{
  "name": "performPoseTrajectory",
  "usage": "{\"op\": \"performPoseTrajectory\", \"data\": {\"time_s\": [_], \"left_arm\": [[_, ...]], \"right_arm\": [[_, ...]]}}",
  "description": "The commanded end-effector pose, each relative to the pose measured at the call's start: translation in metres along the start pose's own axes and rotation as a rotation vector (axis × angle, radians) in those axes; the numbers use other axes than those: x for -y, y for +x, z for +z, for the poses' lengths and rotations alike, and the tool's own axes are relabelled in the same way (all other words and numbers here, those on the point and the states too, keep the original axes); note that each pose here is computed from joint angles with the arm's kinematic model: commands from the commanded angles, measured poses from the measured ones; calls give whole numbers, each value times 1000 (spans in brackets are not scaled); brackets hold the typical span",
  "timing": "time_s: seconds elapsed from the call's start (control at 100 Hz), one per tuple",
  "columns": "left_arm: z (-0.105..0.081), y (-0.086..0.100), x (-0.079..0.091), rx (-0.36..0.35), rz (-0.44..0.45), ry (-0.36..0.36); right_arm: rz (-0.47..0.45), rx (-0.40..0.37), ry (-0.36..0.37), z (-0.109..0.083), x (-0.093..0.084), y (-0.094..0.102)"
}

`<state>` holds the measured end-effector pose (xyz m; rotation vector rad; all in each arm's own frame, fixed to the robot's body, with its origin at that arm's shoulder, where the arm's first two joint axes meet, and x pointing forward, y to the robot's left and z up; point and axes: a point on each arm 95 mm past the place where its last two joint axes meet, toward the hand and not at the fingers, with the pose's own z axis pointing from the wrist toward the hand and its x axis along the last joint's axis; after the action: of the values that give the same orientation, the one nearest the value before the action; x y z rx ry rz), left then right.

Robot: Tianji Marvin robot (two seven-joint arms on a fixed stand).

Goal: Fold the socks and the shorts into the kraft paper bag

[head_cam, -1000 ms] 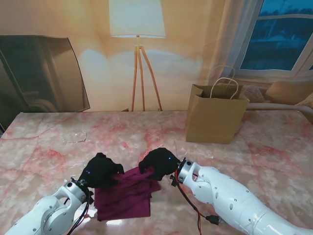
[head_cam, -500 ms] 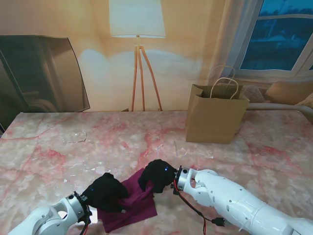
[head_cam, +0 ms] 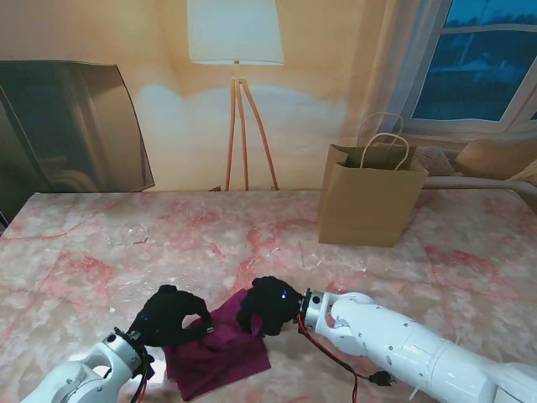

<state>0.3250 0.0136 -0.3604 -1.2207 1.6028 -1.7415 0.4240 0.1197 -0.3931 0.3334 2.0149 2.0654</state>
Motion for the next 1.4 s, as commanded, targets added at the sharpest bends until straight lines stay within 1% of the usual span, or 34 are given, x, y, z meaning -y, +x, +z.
{"op": "performPoseTrajectory", "data": {"time_s": [0.0,0.06,0.11,0.17,0.23,0.26,0.36,0.43,0.5,0.56,0.61,0.65,0.71,0.81,0.88,1.09,1.22,1.3,1.39], "left_arm": [[3,2,-1,5,-18,-48],[5,0,-5,26,-7,-88],[7,-2,-9,29,-6,-106],[7,-4,-14,24,-22,-113],[7,-4,-19,13,-53,-113],[6,-4,-20,-3,-64,-119],[3,-2,-25,-89,-84,-123],[0,0,-27,-136,-101,-154],[-3,0,-29,-163,-127,-191],[-3,-1,-31,-189,-170,-210],[-4,-2,-33,-185,-189,-234],[-5,-3,-34,-180,-187,-261],[-4,-5,-34,-179,-164,-293],[-2,-8,-36,-172,-106,-319],[1,-9,-39,-168,-84,-332],[15,-9,-41,-165,-51,-353],[27,-6,-39,-191,-3,-351],[33,-4,-37,-203,24,-349],[37,-2,-36,-205,30,-345]], "right_arm": [[4,-18,26,-6,5,6],[-3,-28,33,-7,4,7],[-9,-32,36,-9,4,8],[0,-31,36,-10,4,9],[12,-29,55,-13,4,10],[13,-28,60,-14,4,10],[9,-6,86,-19,2,9],[12,17,109,-22,1,8],[8,38,130,-24,0,7],[0,57,148,-26,0,5],[1,73,158,-27,-1,4],[5,85,157,-28,-1,3],[14,104,145,-29,-3,1],[47,152,102,-31,-11,-1],[77,189,66,-33,-19,-2],[154,285,-55,-34,-45,-6],[177,321,-99,-31,-60,-7],[172,338,-124,-30,-69,-9],[179,361,-136,-31,-78,-12]]}}
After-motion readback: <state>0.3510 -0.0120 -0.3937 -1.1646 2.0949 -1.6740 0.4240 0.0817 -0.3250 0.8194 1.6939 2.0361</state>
